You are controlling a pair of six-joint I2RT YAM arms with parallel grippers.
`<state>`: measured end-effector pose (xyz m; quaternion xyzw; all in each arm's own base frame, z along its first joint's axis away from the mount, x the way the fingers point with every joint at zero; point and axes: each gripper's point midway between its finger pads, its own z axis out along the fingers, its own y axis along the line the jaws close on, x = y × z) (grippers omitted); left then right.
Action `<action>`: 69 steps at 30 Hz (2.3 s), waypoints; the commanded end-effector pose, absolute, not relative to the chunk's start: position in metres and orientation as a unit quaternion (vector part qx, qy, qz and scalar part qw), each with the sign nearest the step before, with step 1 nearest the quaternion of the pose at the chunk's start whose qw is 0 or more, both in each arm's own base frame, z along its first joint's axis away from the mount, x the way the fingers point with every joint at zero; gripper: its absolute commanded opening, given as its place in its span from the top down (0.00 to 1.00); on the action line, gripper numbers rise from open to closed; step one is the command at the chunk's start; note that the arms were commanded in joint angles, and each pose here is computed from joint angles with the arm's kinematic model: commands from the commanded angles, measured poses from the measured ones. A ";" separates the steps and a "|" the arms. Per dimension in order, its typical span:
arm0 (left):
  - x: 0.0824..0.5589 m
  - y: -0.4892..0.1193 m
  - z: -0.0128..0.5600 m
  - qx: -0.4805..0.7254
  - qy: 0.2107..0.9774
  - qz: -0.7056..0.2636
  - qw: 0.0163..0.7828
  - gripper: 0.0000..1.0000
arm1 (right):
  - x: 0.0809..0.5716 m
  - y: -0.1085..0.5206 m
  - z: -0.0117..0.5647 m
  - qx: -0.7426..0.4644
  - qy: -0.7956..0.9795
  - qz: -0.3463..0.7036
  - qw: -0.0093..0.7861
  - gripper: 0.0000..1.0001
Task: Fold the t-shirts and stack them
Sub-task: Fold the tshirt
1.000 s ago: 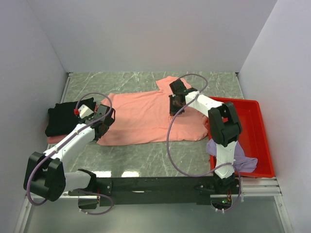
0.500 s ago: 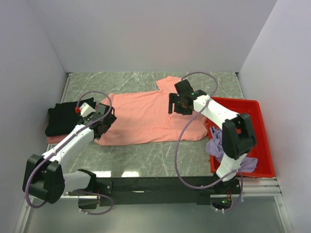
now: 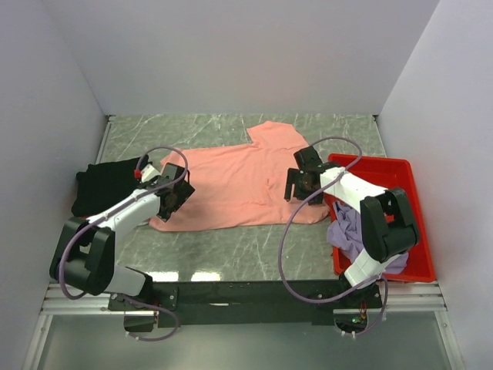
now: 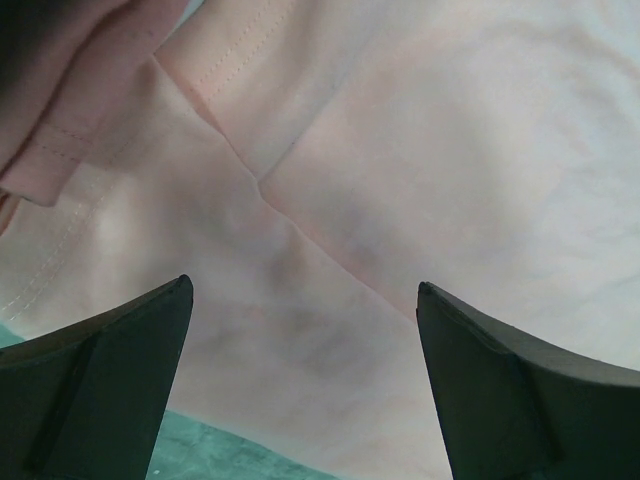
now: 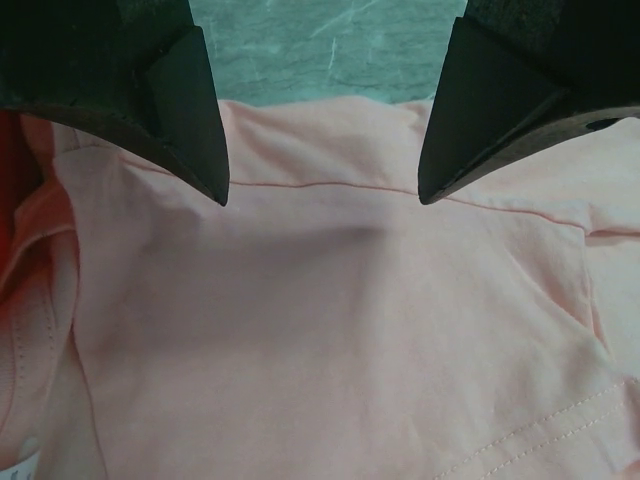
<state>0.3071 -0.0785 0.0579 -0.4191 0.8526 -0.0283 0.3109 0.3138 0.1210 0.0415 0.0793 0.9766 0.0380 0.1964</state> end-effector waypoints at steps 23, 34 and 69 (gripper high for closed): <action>0.362 -0.107 0.078 -0.382 0.860 -0.040 0.337 0.01 | 0.263 0.070 0.018 0.163 0.970 0.015 0.182 0.16; 0.423 -0.083 0.129 -0.415 0.822 0.005 0.389 0.01 | 0.360 0.109 0.131 0.124 0.934 0.111 0.316 0.15; 0.491 0.015 0.011 -0.468 0.840 0.109 0.253 0.50 | 0.410 0.130 0.105 0.098 0.948 0.118 0.280 0.15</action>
